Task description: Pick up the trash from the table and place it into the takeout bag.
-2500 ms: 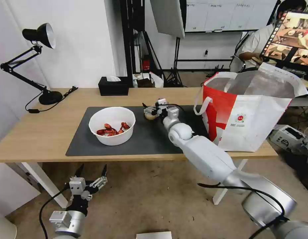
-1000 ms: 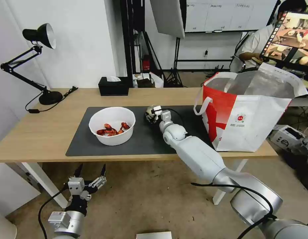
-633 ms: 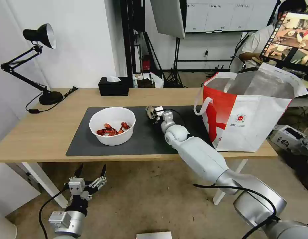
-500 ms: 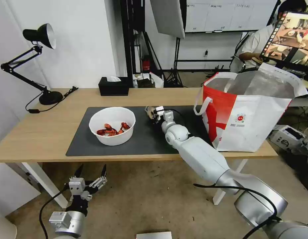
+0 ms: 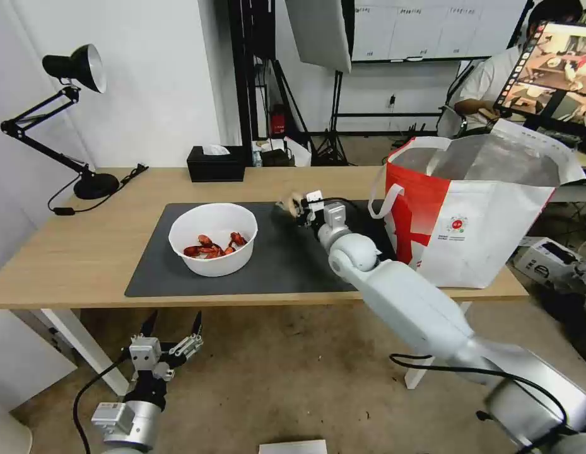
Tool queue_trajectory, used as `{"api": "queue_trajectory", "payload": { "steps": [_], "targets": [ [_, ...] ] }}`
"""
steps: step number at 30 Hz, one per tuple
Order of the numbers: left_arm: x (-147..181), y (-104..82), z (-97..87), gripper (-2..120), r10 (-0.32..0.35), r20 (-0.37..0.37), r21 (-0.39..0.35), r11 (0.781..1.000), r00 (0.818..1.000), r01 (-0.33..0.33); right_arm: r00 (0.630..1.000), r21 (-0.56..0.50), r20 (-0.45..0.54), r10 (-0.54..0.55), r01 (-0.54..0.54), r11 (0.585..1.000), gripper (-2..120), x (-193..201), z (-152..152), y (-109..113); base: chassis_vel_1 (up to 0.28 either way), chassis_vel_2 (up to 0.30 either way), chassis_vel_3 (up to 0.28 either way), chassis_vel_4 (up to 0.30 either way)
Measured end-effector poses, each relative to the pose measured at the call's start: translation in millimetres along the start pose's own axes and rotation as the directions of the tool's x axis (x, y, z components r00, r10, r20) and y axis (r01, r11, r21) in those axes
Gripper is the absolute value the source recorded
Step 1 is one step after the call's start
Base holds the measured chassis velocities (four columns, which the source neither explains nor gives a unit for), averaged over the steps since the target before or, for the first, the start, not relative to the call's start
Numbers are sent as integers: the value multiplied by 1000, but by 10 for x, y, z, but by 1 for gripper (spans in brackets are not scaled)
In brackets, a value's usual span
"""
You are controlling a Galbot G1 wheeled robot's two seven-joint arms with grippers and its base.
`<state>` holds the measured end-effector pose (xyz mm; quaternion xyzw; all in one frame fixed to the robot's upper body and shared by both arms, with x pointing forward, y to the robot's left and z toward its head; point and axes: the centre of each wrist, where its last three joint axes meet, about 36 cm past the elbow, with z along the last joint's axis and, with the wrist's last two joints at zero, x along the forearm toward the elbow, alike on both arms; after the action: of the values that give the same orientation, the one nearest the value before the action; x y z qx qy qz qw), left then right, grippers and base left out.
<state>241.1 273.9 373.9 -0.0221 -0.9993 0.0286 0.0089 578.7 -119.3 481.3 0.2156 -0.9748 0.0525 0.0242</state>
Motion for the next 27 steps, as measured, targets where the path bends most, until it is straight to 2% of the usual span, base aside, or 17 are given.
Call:
{"api": "queue_trajectory", "payload": {
  "steps": [3, 5, 7, 8, 12, 17, 20, 21, 24, 27],
  "targets": [
    [1, -21, -5, 100, 4, 2, 0, 1000, 1000, -4, 995, 32, 104, 0, -3, 999, 5, 252, -124, -3, 0, 0, 0, 0],
    [0, -23, -11, 100, 5, 3, 0, 1000, 1000, -5, 991, 41, 135, 4, -10, 999, 5, 299, -146, -14, 0, 0, 0, 0],
    [-1, -30, -32, 100, 8, 9, -1, 1000, 1000, -8, 957, 101, 290, 24, -56, 993, 5, 470, -200, -115, 0, 0, 0, 0],
    [-1, -30, -32, 100, 8, 9, -1, 1000, 1000, -8, 957, 101, 290, 24, -56, 993, 5, 470, -200, -115, 0, 0, 0, 0],
    [16, -30, -49, 100, 8, 9, -2, 1000, 1000, -8, 904, 102, 418, 88, -143, 984, 5, 770, -351, -279, 0, 0, 0, 0],
    [22, -36, -62, 100, 9, 11, -1, 1000, 1000, -9, 871, 72, 463, 165, -223, 972, 5, 957, -525, -485, 0, 0, 0, 0],
    [23, -50, -65, 100, 12, 11, 0, 1000, 1000, -12, 840, 59, 485, 242, -308, 950, 5, 1135, -710, -777, 0, 0, 0, 0],
    [23, -50, -65, 100, 12, 11, 0, 1000, 1000, -12, 840, 59, 485, 242, -308, 950, 5, 1135, -710, -777, 0, 0, 0, 0],
    [19, -71, -70, 100, 18, 13, 2, 1000, 1000, -18, 832, 71, 461, 308, -380, 922, 5, 1332, -804, -1034, 0, 0, 0, 0],
    [16, -78, -72, 100, 22, 14, 2, 1000, 1000, -22, 830, 78, 441, 341, -414, 907, 4, 1431, -820, -1158, 0, 0, 0, 0]
  ]
}}
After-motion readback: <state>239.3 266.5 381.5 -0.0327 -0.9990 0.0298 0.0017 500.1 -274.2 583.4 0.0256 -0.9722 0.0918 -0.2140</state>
